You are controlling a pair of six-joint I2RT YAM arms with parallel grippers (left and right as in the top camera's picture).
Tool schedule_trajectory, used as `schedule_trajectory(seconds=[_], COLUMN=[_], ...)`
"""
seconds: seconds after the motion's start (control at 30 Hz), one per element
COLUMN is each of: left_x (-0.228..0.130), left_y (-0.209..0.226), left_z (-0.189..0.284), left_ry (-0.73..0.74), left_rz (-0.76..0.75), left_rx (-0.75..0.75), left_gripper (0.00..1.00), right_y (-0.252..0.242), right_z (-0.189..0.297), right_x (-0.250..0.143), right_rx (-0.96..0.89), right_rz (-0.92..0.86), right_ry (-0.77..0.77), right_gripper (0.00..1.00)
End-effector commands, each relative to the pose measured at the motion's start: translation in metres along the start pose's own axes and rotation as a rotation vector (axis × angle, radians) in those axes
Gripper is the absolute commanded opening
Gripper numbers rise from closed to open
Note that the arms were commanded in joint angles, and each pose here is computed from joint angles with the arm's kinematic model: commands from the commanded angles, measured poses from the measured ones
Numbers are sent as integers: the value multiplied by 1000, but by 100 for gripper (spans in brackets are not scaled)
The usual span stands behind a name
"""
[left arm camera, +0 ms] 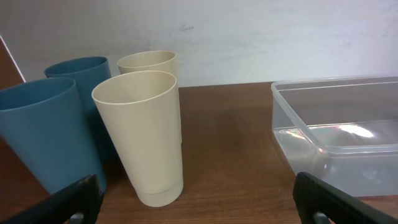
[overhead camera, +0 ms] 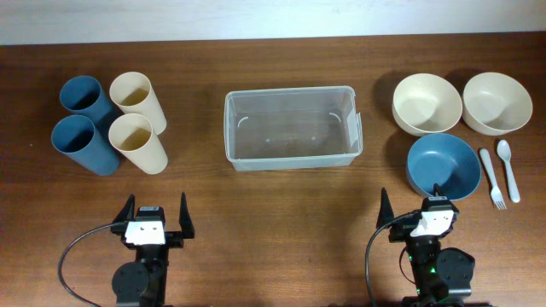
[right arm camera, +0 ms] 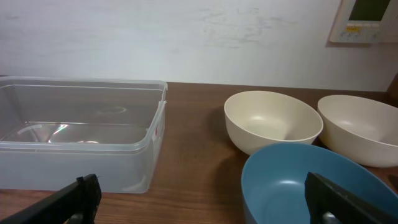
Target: Pack container
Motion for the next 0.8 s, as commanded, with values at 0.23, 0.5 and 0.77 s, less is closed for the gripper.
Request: schedule_trajectory(seconds=[0.23,0.5,0.77], left_x=[-1,-1,-1], left_y=[0,0,0], left_z=[0,0,0], left_ry=[-2,-2,-2], left_rz=[-12,-12,-12], left_rx=[-8,-8,-8], left_gripper=[99,100,99], right_y=[-2,-2,3], right_z=[0,0,0], right_x=[-2,-2,-1], right_rx=[-12,-12,46], right_rz=[-2,-2,-40], right_ry=[-3,-3,-8], right_gripper=[99,99,99])
Point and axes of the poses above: each gripper's point midway between its finger pads, its own z axis back along the fingers, its own y axis along the line the jaws close on, x = y × z, the point moved 10 cm from there along z, back along the fingers, and after that the axes turned 8 degrees about -z, right-handed, at the moved point
